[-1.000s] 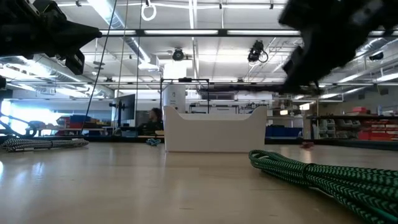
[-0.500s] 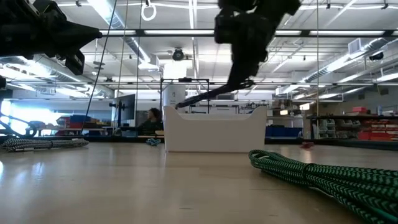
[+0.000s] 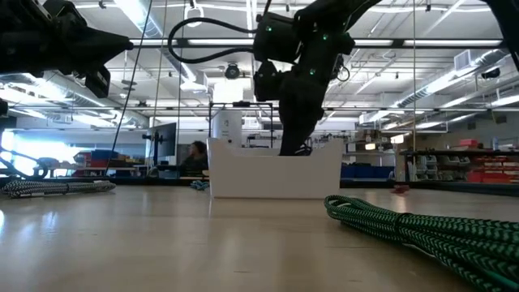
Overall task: Pick and place USB-C Cables
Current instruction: Put the right black and violet charger cable into the white bin, then put the bottom black and blue charger cable into the white bin
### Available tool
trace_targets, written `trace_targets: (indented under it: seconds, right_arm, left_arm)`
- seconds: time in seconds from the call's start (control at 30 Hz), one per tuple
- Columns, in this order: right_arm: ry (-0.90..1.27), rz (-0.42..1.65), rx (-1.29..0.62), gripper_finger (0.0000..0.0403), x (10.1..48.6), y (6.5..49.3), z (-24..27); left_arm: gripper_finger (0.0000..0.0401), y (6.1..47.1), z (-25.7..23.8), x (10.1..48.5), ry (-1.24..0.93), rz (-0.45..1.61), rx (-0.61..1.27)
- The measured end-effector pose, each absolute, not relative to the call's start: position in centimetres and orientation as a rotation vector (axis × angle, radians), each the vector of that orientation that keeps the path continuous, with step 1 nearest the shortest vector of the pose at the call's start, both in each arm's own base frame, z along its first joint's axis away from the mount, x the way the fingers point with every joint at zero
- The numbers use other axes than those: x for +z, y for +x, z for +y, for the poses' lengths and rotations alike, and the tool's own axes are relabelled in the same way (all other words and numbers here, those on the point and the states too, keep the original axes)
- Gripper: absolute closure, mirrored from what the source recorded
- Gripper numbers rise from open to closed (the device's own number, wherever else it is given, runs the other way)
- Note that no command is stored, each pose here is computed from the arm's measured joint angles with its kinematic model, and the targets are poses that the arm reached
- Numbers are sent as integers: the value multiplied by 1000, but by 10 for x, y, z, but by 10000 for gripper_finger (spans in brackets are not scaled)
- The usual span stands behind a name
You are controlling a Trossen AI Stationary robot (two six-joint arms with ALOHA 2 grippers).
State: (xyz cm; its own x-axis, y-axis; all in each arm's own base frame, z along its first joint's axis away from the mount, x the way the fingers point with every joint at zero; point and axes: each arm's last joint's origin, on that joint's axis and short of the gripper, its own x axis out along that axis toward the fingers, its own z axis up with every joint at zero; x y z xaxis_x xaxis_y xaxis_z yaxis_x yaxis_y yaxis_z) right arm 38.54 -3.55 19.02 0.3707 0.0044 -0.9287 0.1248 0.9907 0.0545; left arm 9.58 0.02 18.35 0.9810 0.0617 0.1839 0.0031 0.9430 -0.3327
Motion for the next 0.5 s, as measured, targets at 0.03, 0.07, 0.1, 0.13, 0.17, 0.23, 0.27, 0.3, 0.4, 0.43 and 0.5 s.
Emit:
trace_targets:
  seconds: [0.03, 0.07, 0.1, 0.13, 0.17, 0.23, 0.27, 0.3, 0.4, 0.43, 0.5]
  right_arm:
    - [122, 1190, -77, 349, 189, 386, -35]
    - [122, 1184, -77, 340, 189, 387, -35]
    - [121, 1181, -77, 331, 189, 387, -35]
    - [119, 1182, -80, 321, 190, 386, -35]
    - [109, 1170, -87, 311, 192, 386, -36]
    - [79, 1143, -97, 293, 200, 385, -36]
    - [65, 1133, -109, 286, 205, 383, -36]
    - [52, 1117, -126, 281, 211, 382, -36]
    - [-6, 1061, -181, 274, 234, 374, -32]
    - [-23, 1037, -196, 274, 242, 370, -29]
    - [-59, 993, -208, 276, 256, 357, -18]
  left_arm:
    - [384, 96, 0, 183, -338, -194, 30]
    - [385, 96, 0, 183, -339, -194, 30]
    - [385, 96, 0, 183, -338, -193, 30]
    - [386, 96, 0, 183, -338, -194, 30]
    - [387, 96, 0, 183, -338, -194, 30]
    - [387, 96, 0, 183, -339, -194, 30]
    - [386, 96, 0, 184, -339, -195, 30]
    - [385, 96, 0, 183, -339, -193, 30]
    - [381, 96, 0, 183, -347, -194, 29]
    - [380, 96, 0, 183, -354, -193, 29]
    - [379, 96, 0, 183, -365, -195, 27]
